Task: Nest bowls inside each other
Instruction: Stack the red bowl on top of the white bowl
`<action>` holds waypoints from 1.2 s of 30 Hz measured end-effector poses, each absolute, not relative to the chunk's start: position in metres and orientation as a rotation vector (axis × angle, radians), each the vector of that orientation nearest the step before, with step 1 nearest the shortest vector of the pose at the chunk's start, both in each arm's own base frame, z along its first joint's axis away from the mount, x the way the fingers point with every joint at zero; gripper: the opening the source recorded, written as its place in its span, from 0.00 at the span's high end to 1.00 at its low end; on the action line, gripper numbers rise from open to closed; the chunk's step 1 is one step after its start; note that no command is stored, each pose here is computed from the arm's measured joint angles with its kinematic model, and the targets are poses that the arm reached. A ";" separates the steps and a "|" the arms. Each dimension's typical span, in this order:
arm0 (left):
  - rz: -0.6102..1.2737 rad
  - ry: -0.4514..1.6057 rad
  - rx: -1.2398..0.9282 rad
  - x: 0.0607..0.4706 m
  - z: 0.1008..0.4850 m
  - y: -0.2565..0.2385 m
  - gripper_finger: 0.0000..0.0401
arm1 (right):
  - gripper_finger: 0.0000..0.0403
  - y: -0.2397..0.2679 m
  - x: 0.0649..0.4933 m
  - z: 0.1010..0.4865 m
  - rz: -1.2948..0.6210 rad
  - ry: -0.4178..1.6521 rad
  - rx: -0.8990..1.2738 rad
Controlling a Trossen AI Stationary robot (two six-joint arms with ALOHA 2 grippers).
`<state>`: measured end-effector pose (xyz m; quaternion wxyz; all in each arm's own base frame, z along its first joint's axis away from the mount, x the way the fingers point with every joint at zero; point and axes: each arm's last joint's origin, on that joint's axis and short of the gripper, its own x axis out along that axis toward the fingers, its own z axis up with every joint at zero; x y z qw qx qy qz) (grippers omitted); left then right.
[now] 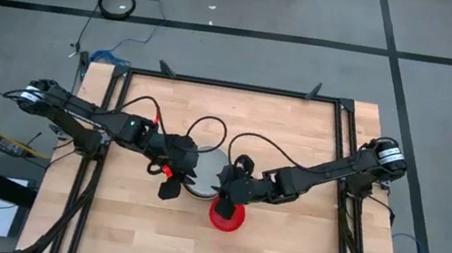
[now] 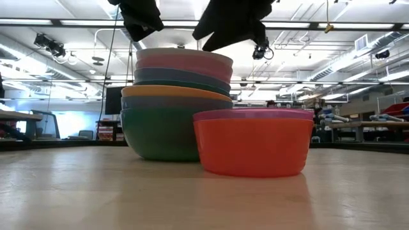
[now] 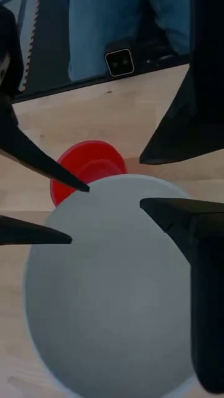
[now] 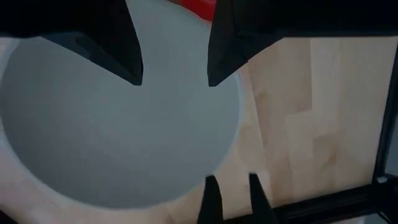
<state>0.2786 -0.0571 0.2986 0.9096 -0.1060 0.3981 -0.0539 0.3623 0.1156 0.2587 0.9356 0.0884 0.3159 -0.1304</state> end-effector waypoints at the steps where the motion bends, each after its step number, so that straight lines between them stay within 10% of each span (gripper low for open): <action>1: -0.110 0.820 -0.218 0.279 0.299 -0.057 0.74 | 0.58 0.116 0.362 0.259 -0.266 0.645 0.178; 22: -0.032 0.995 -0.351 0.239 0.313 -0.072 0.74 | 0.59 0.114 0.229 0.323 -0.571 0.781 0.206; 36: -0.234 0.767 -0.324 0.300 0.285 -0.131 0.74 | 0.59 0.127 0.198 0.314 -0.713 0.831 0.147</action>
